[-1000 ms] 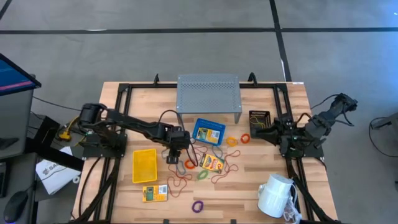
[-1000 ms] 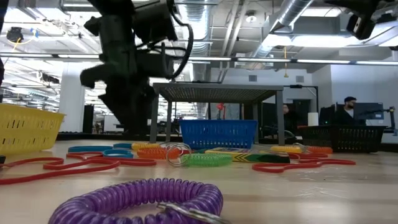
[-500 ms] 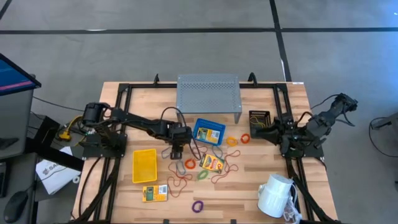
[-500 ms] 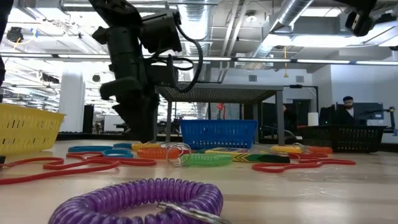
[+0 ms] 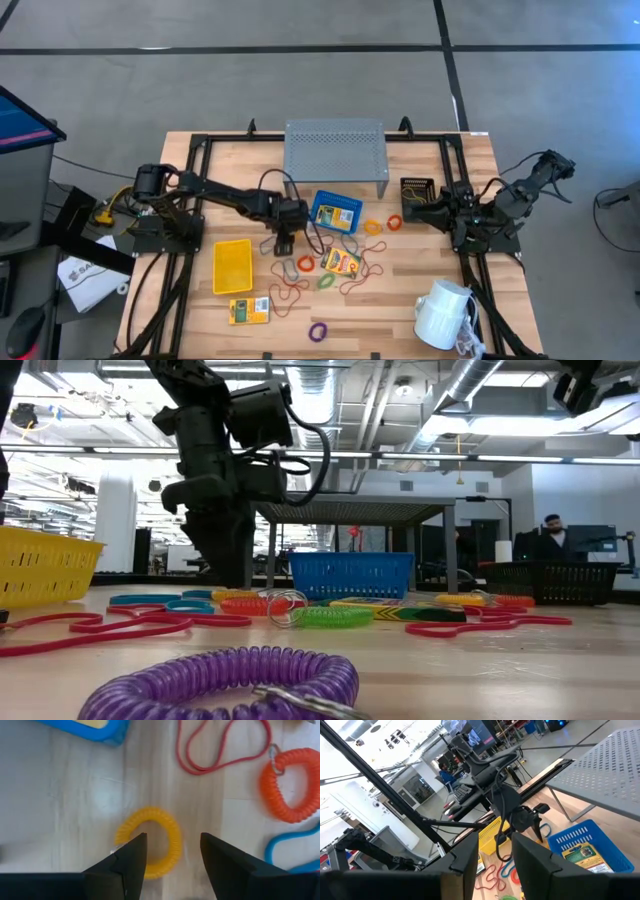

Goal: Pick & Place Office Desk Supplies
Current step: Put the yellow spring keychain into the yellow bin

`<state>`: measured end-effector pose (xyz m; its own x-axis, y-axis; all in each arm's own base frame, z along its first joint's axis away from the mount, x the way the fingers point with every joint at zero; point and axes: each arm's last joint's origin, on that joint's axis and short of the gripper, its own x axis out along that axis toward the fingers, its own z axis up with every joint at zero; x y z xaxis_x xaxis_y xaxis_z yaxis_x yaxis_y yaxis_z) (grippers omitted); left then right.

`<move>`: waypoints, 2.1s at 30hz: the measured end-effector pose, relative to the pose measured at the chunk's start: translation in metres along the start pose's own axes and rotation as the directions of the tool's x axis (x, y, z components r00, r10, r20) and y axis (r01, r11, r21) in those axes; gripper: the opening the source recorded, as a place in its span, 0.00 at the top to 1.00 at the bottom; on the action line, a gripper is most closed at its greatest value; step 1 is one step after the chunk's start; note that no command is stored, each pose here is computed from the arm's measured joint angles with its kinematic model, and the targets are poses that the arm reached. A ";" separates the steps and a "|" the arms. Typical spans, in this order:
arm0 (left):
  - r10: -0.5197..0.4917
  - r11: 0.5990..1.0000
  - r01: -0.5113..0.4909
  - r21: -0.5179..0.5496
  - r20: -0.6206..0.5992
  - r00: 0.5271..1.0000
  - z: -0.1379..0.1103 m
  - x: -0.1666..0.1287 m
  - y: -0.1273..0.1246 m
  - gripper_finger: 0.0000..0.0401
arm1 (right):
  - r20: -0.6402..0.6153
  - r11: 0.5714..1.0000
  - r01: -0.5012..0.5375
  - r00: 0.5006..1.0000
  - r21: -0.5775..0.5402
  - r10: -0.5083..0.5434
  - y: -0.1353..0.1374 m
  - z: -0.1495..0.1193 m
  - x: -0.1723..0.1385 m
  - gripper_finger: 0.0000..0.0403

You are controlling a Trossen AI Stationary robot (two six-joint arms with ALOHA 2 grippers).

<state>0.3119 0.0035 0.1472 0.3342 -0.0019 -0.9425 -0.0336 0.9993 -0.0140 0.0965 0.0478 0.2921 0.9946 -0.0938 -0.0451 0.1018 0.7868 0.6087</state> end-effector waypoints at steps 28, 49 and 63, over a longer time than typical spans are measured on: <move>0.041 0.999 -0.040 0.029 -0.047 0.998 -0.004 0.013 -0.009 0.68 | 0.015 1.000 -0.009 1.000 -0.027 0.010 0.001 0.002 0.000 0.71; 0.048 0.999 -0.047 -0.026 0.028 0.998 -0.002 -0.018 -0.021 1.00 | 0.037 1.000 0.008 0.999 -0.020 -0.007 0.001 0.003 0.000 0.71; -0.001 0.981 0.040 -0.190 0.202 0.979 -0.030 -0.127 -0.024 1.00 | 0.036 1.000 0.009 0.999 -0.029 -0.008 0.001 0.003 0.000 0.71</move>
<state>0.2418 -0.0214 0.2574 0.5176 0.0045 -0.8556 -0.1987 0.9733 -0.1150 0.0966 0.0469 0.2950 0.9923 -0.1220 -0.0211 0.1112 0.8031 0.5854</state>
